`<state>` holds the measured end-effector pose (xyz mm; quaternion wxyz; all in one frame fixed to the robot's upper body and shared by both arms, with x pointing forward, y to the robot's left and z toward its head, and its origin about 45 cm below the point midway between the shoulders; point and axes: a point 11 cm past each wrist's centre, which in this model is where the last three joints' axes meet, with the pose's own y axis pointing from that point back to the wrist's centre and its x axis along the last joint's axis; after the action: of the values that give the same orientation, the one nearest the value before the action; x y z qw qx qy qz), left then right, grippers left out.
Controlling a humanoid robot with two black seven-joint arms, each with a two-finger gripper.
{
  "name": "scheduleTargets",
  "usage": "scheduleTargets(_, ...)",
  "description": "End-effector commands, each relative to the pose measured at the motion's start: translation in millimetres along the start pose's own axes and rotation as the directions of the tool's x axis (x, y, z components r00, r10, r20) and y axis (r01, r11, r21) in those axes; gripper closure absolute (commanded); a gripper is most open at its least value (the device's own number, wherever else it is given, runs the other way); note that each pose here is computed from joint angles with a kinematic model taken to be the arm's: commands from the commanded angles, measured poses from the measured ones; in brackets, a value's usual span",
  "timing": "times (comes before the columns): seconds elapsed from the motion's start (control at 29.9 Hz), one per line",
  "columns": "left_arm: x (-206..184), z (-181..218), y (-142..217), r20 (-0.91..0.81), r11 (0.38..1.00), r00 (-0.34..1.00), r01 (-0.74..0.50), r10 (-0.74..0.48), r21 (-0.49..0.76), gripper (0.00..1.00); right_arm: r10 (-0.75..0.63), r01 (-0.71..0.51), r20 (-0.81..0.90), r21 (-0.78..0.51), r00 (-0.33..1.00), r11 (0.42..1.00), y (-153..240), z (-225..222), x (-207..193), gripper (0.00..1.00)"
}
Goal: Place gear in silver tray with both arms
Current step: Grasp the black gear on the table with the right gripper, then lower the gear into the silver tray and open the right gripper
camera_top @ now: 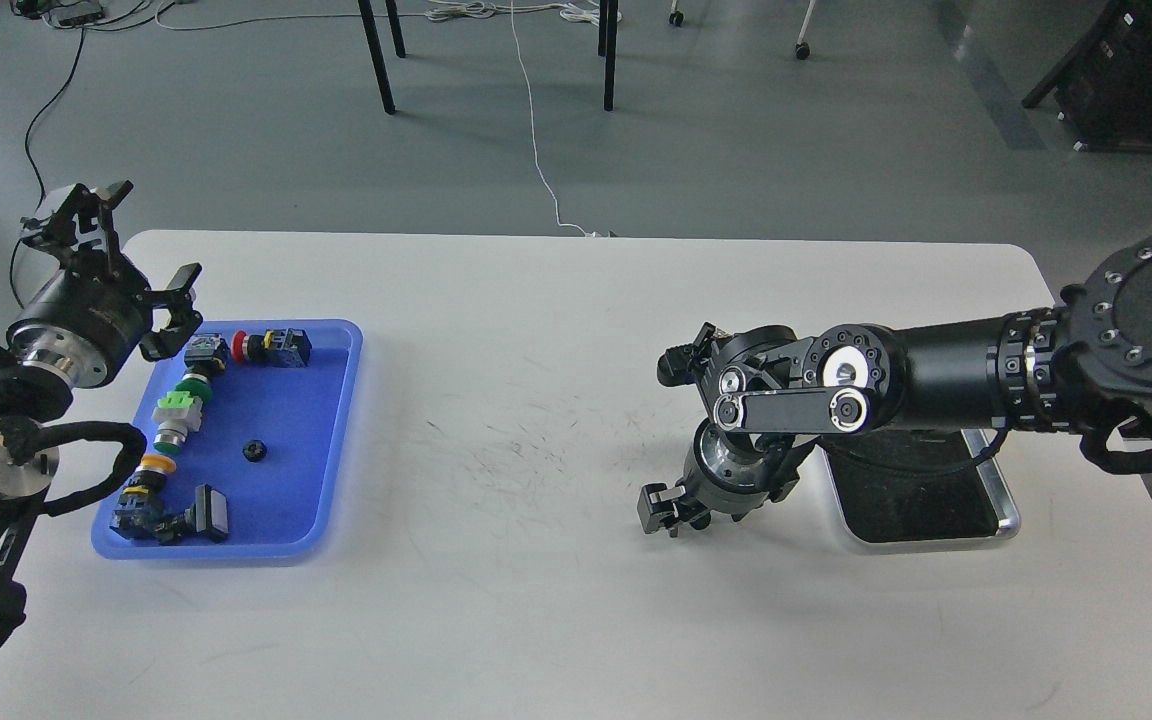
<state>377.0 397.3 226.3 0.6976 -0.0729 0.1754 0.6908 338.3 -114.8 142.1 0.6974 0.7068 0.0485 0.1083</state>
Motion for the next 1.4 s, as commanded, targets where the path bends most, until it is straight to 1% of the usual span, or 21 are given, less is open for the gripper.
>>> scheduleTargets(0.0, 0, 0, 0, 0.0, 1.0, 1.0, 0.0, 0.0, -0.001, 0.02, 0.006, -0.006, 0.0, 0.0, 1.0, 1.0, 2, -1, 2, 0.48)
scheduleTargets(0.13, 0, 0, 0, 0.0, 1.0, 1.0, 0.0, 0.0, 0.001, 0.02, 0.007, -0.007, -0.001, 0.0, 1.0, 1.0, 3, -1, 2, 0.55)
scheduleTargets(0.2, 0, 0, 0, 0.0, 1.0, 1.0, 0.0, 0.0, 0.001, 0.02, 0.008, -0.008, -0.001, 0.004, 1.0, 1.0, 3, -2, 3, 0.64)
scheduleTargets(0.3, 0, 0, 0, 0.0, 1.0, 1.0, -0.001, 0.001, 0.0, 0.02, 0.01, -0.01, 0.0, 0.005, 1.0, 1.0, 4, -2, 3, 0.72)
scheduleTargets(0.37, 0, 1, 0, 0.0, 1.0, 1.0, -0.002, 0.002, -0.002, 0.02, 0.014, -0.014, -0.002, 0.006, 1.0, 1.0, 6, -3, 5, 0.8)
scheduleTargets(0.47, 1, 1, 0, -0.001, 1.0, 1.0, -0.003, 0.003, -0.002, 0.02, 0.025, -0.025, -0.002, 0.01, 1.0, 1.0, 10, -4, 9, 0.88)
scheduleTargets(0.57, 1, 1, 0, -0.001, 1.0, 1.0, -0.003, 0.003, -0.003, 0.02, 0.041, -0.041, -0.006, 0.025, 0.999, 0.999, 18, -10, 14, 0.9)
scheduleTargets(0.64, 1, 1, 0, -0.001, 1.0, 1.0, -0.003, 0.003, -0.003, 0.02, 0.058, -0.058, 0.002, 0.061, 0.998, 0.996, 27, -19, 19, 0.9)
scheduleTargets(0.7, 1, 1, 0, -0.001, 1.0, 1.0, -0.003, 0.003, -0.003, 0.02, 0.082, -0.085, 0.03, 0.088, 0.996, 0.992, 38, -17, 28, 0.9)
scheduleTargets(0.84, 2, 3, 0, 0.001, 1.0, 1.0, -0.007, 0.007, -0.005, 0.02, 0.169, -0.183, 0.107, 0.133, 0.98, 0.974, 81, -1, 56, 0.9)
scheduleTargets(0.97, 5, 4, 1, 0.009, 1.0, 1.0, -0.018, 0.018, -0.002, 0.02, 0.224, -0.256, 0.221, 0.132, 0.949, 0.958, 119, 54, 65, 0.9)
scheduleTargets(1.04, 5, 4, 1, 0.011, 1.0, 1.0, -0.018, 0.018, -0.001, 0.02, 0.256, -0.295, 0.29, 0.1, 0.922, 0.95, 132, 93, 66, 0.9)
scheduleTargets(1.14, 5, 4, 1, 0.013, 1.0, 1.0, -0.019, 0.019, 0.0, 0.02, 0.31, -0.341, 0.356, 0.027, 0.882, 0.94, 140, 147, 64, 0.9)
scheduleTargets(1.17, 5, 4, 1, 0.014, 1.0, 1.0, -0.02, 0.02, 0.0, 0.02, 0.32, -0.344, 0.373, -0.002, 0.871, 0.939, 137, 167, 59, 0.9)
scheduleTargets(1.24, 6, 3, 1, 0.015, 1.0, 1.0, -0.022, 0.022, 0.002, 0.02, 0.322, -0.33, 0.387, -0.049, 0.864, 0.943, 121, 193, 50, 0.9)
scheduleTargets(1.37, 7, 2, 1, 0.017, 1.0, 1.0, -0.025, 0.025, 0.004, 0.02, 0.287, -0.286, 0.449, -0.073, 0.846, 0.955, 81, 219, 33, 0.9)
